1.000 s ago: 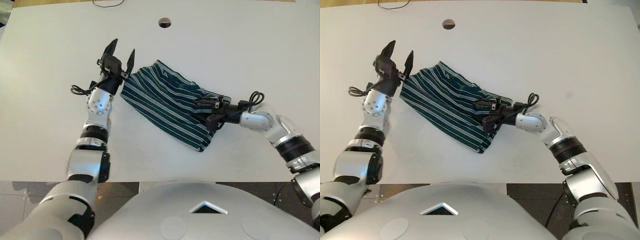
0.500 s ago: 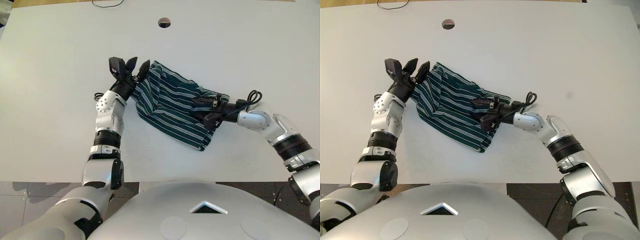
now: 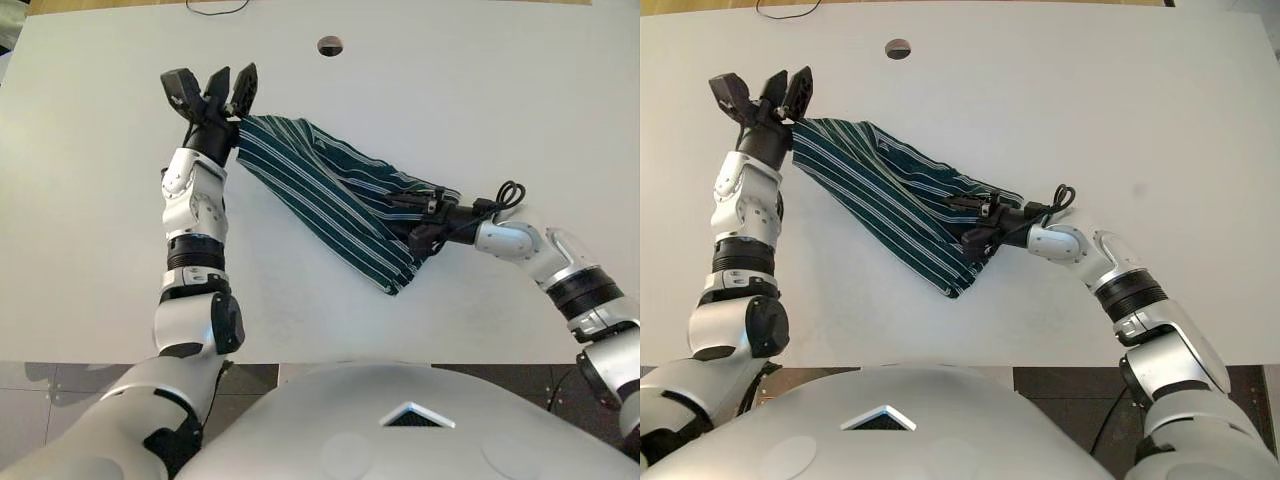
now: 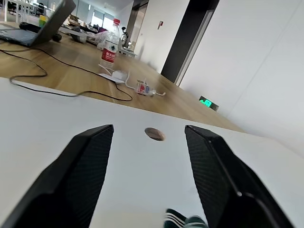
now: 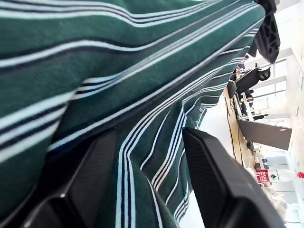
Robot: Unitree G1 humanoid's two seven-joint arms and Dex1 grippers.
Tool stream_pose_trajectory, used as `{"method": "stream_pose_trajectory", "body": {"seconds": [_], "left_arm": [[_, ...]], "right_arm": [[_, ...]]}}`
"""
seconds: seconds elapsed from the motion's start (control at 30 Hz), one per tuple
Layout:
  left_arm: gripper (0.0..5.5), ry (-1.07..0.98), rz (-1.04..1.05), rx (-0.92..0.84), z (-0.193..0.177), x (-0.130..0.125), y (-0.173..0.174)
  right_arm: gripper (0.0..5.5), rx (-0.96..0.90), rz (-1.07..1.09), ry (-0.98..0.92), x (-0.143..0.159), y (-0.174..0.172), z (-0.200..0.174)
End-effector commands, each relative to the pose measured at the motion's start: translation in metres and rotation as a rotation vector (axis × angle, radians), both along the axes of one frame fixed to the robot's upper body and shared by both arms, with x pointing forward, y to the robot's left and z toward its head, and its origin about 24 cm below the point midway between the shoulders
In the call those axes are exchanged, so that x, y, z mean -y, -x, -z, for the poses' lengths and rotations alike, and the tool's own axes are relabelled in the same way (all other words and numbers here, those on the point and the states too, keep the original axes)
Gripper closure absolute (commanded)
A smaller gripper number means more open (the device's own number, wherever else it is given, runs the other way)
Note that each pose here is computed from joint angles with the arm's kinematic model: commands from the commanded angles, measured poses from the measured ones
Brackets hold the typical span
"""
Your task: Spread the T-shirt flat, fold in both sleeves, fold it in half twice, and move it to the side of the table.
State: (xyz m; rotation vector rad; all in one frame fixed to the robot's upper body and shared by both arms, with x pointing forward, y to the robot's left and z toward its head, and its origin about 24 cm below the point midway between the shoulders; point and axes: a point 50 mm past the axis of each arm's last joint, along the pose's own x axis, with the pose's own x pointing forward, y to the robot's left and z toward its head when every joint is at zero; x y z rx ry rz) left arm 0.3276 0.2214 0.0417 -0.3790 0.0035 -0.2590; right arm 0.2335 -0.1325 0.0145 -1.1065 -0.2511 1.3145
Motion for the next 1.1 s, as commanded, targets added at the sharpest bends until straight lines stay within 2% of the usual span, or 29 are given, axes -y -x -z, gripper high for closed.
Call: {"method": "stream_pose_trajectory", "body": {"seconds": [0.03, 0.13, 0.33, 0.4, 0.6, 0.63, 0.73, 0.83, 0.87, 0.97, 1.1], "left_arm": [[2.69, -0.012, -0.024, 0.011, -0.012, -0.008, -0.009], [2.69, -0.102, -0.002, 0.022, -0.007, -0.003, -0.007], [1.85, -0.215, 0.118, 0.090, 0.000, 0.017, 0.005], [1.34, -0.235, 0.116, 0.095, -0.001, 0.018, 0.005], [0.44, -0.243, 0.107, 0.097, 0.000, 0.016, 0.006], [0.26, -0.260, 0.085, 0.102, -0.002, 0.014, 0.005], [0.26, -0.287, -0.049, 0.154, -0.017, -0.009, 0.002], [0.26, -0.372, -0.239, 0.256, -0.032, -0.039, 0.017], [0.26, -0.387, -0.277, 0.307, -0.036, -0.040, 0.029], [0.26, -0.380, -0.269, 0.463, -0.050, -0.023, 0.067], [0.26, -0.581, -0.014, 0.591, -0.047, 0.019, 0.120]], "right_arm": [[2.92, -0.243, 0.036, 0.335, 0.046, 0.041, 0.058], [2.92, -0.245, 0.044, 0.336, 0.047, 0.041, 0.060], [2.92, -0.247, 0.047, 0.334, 0.048, 0.042, 0.060], [2.92, -0.248, 0.048, 0.332, 0.047, 0.042, 0.061], [2.92, -0.249, 0.049, 0.331, 0.046, 0.042, 0.062], [2.92, -0.250, 0.050, 0.330, 0.046, 0.042, 0.062], [2.92, -0.249, 0.049, 0.327, 0.045, 0.042, 0.063], [2.92, -0.228, 0.055, 0.281, 0.042, 0.043, 0.059], [2.92, -0.211, 0.070, 0.192, 0.036, 0.041, 0.050], [2.92, -0.076, 0.198, -0.217, 0.022, 0.024, -0.007], [2.92, 0.181, 0.332, -0.464, 0.034, 0.010, -0.087]]}}
